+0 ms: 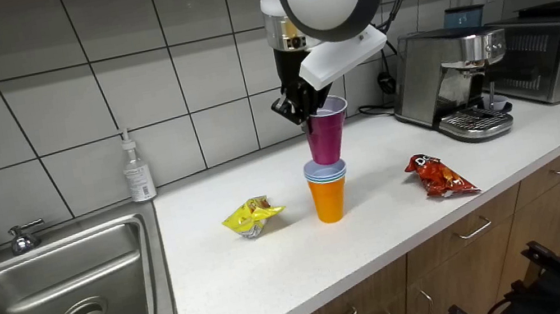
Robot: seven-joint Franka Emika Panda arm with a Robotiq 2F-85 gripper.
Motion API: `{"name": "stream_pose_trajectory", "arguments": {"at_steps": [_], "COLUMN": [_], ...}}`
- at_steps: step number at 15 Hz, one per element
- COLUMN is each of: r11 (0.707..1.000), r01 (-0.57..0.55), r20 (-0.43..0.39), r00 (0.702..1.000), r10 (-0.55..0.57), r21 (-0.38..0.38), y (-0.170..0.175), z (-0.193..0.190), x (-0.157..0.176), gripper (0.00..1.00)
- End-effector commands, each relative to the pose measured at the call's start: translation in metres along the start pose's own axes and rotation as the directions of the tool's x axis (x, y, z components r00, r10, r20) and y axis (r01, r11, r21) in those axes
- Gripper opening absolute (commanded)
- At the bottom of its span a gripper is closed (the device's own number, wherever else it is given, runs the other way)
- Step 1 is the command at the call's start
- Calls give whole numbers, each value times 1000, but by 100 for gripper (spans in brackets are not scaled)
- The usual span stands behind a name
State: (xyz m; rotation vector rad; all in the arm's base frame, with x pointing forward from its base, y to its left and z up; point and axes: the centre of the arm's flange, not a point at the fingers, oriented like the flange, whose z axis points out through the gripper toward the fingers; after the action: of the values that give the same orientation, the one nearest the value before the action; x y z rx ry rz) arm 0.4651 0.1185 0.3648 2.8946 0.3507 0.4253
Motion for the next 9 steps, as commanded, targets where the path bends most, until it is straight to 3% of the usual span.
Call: {"name": "stream_pose_trajectory", "arguments": {"at_steps": [1, 9], "r11": [1000, 1000], "r01": [12, 24], "r20": [12, 22], "r00": [1000, 999], "r10": [-12, -24], "r21": [-22, -10], "y": [7, 5], "z": [-2, 8], "x": [1, 7], "gripper": [1, 1]}}
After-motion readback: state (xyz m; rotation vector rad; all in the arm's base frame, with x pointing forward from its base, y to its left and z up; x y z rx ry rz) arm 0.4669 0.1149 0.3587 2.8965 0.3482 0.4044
